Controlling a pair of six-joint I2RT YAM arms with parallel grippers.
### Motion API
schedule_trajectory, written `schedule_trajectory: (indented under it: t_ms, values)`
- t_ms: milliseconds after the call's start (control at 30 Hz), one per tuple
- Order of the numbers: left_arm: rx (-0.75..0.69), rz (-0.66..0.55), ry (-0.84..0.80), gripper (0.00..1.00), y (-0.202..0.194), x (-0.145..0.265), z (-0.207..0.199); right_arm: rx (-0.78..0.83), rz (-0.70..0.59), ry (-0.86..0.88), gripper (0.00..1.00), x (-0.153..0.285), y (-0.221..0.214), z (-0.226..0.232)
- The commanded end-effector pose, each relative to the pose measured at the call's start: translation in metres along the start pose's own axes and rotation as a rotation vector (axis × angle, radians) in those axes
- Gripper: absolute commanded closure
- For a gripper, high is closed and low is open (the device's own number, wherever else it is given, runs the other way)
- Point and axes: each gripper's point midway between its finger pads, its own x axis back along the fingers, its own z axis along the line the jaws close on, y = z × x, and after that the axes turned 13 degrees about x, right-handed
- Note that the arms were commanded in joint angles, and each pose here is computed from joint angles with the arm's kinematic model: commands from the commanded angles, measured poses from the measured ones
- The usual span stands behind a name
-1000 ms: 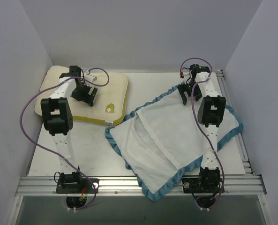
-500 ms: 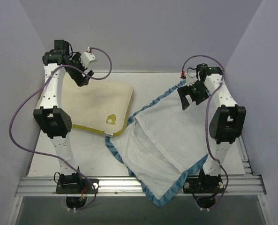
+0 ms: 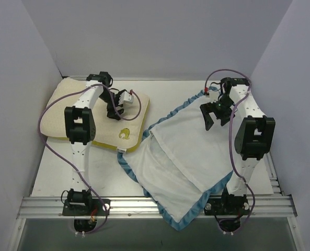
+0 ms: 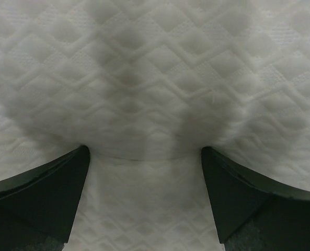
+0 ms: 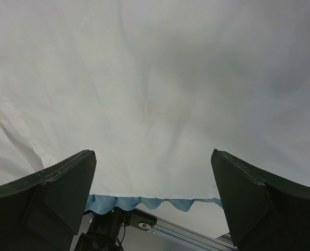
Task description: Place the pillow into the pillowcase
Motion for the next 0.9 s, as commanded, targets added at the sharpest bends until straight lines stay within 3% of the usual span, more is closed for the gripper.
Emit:
schedule_trajectory:
  t_ms: [0,67,133,167,200,233,300,433,533,700,767,867]
  values:
    - [0.051,0.080,-0.209,0.03,-0.041,-0.013,-0.048,0.009,0.046,0.016,0.00,0.007,-0.009,0.003]
    - [0.066,0.113,-0.218,0.03,-0.055,-0.018,-0.051,0.013,0.048,0.020,0.00,0.005,-0.009,0.003]
    - [0.084,0.125,-0.189,0.11,-0.066,-0.027,-0.045,0.015,0.046,0.019,0.00,0.006,-0.008,0.003]
    - [0.084,0.137,-0.186,0.22,-0.069,-0.028,-0.043,0.017,0.043,0.018,0.00,0.006,-0.008,0.003]
    - [0.083,0.148,-0.158,0.45,-0.067,-0.022,-0.034,0.017,0.040,0.019,0.00,0.007,-0.007,0.003]
    - [0.122,0.142,-0.147,0.59,-0.068,-0.020,-0.029,0.017,0.033,0.028,0.00,0.007,-0.006,0.004]
    - [0.133,0.074,-0.100,0.79,-0.044,0.003,-0.015,0.020,0.020,0.032,0.00,0.007,-0.002,0.004]
    - [0.207,-0.033,0.055,1.00,-0.017,0.067,0.005,0.029,-0.008,0.057,0.00,0.001,0.009,0.007]
    - [0.263,-0.079,0.168,1.00,-0.009,0.124,0.004,0.066,-0.030,0.087,0.01,-0.006,0.023,0.019]
    - [0.420,-0.116,0.224,1.00,-0.003,0.188,-0.047,0.140,0.021,0.085,0.06,-0.035,0.039,0.036]
    - [0.479,-0.120,0.179,1.00,-0.009,0.185,-0.072,0.154,0.053,0.044,0.08,-0.048,0.049,0.032]
    - [0.566,-0.143,0.165,1.00,-0.003,0.193,-0.108,0.106,0.107,-0.065,0.21,-0.062,0.063,0.000]
